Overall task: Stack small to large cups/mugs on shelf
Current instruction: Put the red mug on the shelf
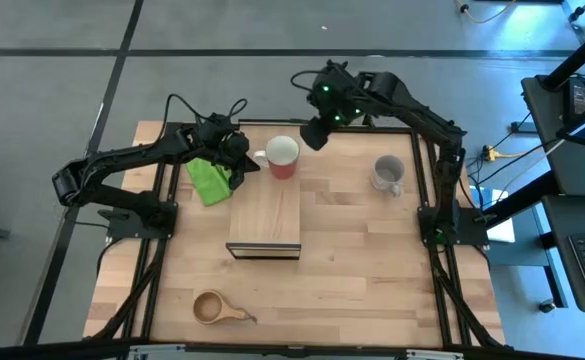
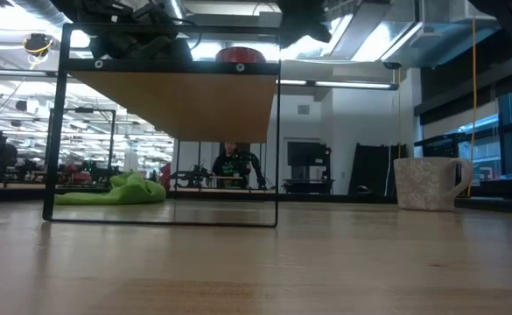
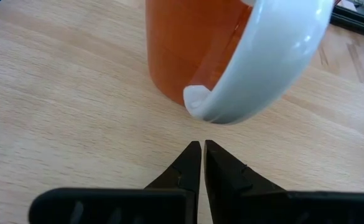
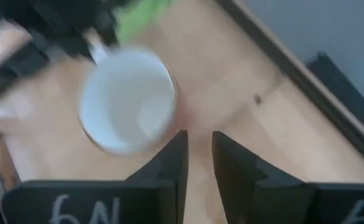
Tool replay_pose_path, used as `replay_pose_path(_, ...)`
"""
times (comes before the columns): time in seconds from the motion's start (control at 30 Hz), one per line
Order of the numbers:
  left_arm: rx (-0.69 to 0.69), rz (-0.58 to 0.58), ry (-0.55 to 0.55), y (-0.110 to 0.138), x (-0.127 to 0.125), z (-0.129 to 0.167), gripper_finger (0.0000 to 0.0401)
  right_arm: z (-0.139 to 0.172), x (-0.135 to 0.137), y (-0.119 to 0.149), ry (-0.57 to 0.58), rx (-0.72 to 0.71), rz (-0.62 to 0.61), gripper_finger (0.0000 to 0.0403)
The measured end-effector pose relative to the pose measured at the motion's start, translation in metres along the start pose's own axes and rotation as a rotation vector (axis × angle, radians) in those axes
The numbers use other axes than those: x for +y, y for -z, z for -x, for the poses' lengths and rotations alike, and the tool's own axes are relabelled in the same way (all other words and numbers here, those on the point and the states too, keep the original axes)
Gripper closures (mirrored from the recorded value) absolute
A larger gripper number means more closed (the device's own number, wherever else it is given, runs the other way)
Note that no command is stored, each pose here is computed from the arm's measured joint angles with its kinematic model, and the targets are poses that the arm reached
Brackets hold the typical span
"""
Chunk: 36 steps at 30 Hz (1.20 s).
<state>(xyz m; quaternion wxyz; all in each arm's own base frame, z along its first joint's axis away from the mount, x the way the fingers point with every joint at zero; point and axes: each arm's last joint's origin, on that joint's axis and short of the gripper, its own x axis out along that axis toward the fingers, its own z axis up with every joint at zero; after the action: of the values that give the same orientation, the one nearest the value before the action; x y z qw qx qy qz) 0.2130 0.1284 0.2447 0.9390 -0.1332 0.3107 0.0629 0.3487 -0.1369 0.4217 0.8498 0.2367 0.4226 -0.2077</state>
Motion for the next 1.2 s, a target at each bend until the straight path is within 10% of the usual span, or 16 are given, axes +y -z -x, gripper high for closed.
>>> replay_pose_path(0.87,-0.105,0.023,-0.078,-0.003,0.003,0.046,0.0387,-0.049,0.029,0.037,-0.007,0.189,0.041,0.0401)
replay_pose_path(1.2,-0.122,0.001,-0.044,-0.005,0.002,0.046,0.0387,0.003,0.026,0.081,-0.124,-0.013,-0.06,0.0401)
